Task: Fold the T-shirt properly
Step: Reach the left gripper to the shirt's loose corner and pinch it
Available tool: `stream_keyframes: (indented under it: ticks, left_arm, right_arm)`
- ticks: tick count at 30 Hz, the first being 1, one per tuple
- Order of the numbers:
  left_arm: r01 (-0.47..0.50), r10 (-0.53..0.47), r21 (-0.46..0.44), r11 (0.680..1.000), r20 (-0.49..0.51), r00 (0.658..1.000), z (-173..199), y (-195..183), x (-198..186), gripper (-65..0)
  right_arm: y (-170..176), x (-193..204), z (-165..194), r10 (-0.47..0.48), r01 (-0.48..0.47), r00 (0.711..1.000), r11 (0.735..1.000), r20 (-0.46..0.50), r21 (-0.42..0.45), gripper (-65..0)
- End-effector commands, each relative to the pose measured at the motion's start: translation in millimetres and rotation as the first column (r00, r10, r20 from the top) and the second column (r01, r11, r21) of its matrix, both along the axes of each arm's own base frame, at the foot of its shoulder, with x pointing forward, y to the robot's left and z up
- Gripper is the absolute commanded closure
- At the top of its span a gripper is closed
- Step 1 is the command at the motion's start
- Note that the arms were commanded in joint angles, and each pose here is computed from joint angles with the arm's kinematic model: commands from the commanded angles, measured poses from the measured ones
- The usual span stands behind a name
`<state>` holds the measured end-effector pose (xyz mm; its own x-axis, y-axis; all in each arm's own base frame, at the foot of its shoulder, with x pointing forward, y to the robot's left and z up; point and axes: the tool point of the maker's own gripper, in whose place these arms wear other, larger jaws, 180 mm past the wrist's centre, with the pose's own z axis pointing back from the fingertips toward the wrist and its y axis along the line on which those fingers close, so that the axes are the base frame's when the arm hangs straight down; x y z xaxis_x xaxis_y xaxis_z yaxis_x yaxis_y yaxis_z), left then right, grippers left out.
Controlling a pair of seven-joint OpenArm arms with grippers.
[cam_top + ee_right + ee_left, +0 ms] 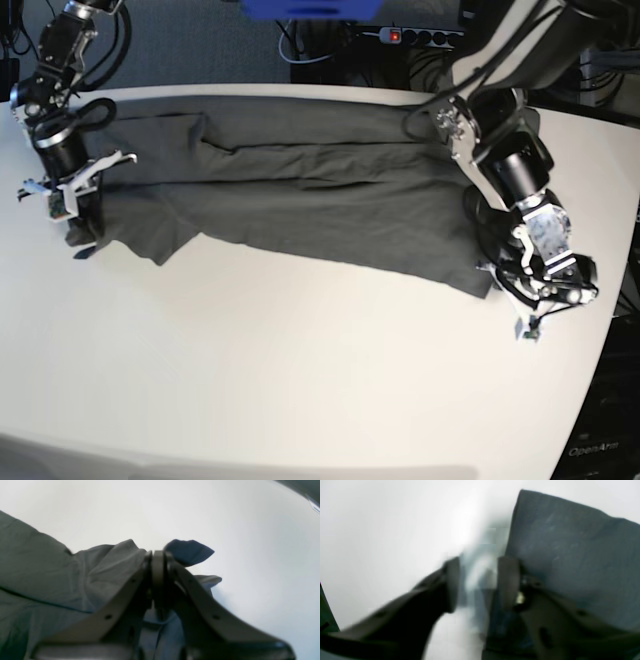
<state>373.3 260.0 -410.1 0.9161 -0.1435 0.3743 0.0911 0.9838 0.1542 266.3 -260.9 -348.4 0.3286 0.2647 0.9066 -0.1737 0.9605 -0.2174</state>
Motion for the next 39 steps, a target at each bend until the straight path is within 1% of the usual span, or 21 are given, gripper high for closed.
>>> stream_keyframes:
  ticks: [1,3,5,9,13,16,21,23,28,34,35,36,38,39]
  left_arm:
    - [-0.007,0.006,0.011,1.0,0.051,0.999,17.4,4.9,15.2,-31.5]
    - [-0.006,0.005,0.007,1.0,0.054,0.999,17.4,3.6,15.8,-35.8]
    - [-0.006,0.007,-0.016,1.0,0.072,0.997,18.6,0.4,18.6,-37.4]
    - [-0.005,0.011,-0.054,0.999,0.099,0.995,20.5,-5.0,22.8,-37.3]
    - [0.002,0.006,-0.068,0.998,0.109,0.994,20.5,-9.7,25.0,-37.3]
    - [0.012,-0.001,-0.091,0.996,0.114,0.993,18.5,-20.3,26.9,-37.3]
    - [0.032,-0.023,-0.137,0.99,0.069,0.997,-1.0,-34.8,22.2,-37.3]
    - [0.045,-0.031,-0.156,0.987,0.089,0.996,-4.9,-40.7,25.9,-37.3]
    - [0.051,-0.032,-0.17,0.984,0.116,0.993,-7.2,-43.0,29.5,-37.3]
    - [0.055,-0.037,-0.17,0.984,0.104,0.994,-8.8,-45.2,27.7,-36.9]
    - [0.055,-0.037,-0.17,0.984,0.104,0.994,-8.8,-45.2,27.7,-35.2]
    - [0.055,-0.037,-0.17,0.984,0.104,0.994,-8.8,-45.2,27.7,-31.9]
    - [0.055,-0.038,-0.171,0.984,0.102,0.994,-9.5,-46.1,27.2,-23.9]
    - [0.055,-0.038,-0.171,0.984,0.102,0.994,-9.5,-46.1,27.2,-18.6]
  right_arm:
    - [-3.3,6.2,16.3,0.005,-0.005,0.998,1.0,0.06,-0.004,-1.0]
    - [-3.7,6.3,16.5,0.006,-0.005,0.998,1.0,0.06,-0.006,-1.0]
    - [-3.7,6.3,16.5,0.006,-0.005,0.998,1.0,0.06,-0.006,-1.0]
    - [-3.7,6.2,16.4,0.006,-0.005,0.998,1.0,0.059,-0.007,-1.0]
    - [-3.3,6.2,16.1,0.005,-0.005,0.998,1.0,0.059,-0.005,-1.0]
    - [-3.3,6.2,16.1,0.005,-0.005,0.998,1.0,0.059,-0.005,-1.0]
    - [-3.3,5.6,15.7,0.005,-0.005,0.998,1.0,0.058,-0.005,-1.0]
    - [-3.3,5.1,15.3,0.005,-0.005,0.998,1.0,0.056,-0.005,-1.0]
    - [-3.3,4.2,14.7,0.006,-0.005,0.998,1.0,0.055,-0.005,-1.0]
    - [-3.3,4.7,15.1,0.006,-0.005,0.998,1.0,0.056,-0.005,-0.9]
    - [-3.3,4.7,15.1,0.006,-0.005,0.998,1.0,0.056,-0.005,-0.9]
    - [-3.3,4.7,15.1,0.006,-0.005,0.998,1.0,0.056,-0.005,-0.9]
    - [-3.3,4.7,15.1,0.006,-0.005,0.998,1.0,0.056,-0.005,-0.9]
    - [-3.3,4.7,15.1,0.006,-0.005,0.998,1.0,0.056,-0.005,-0.9]
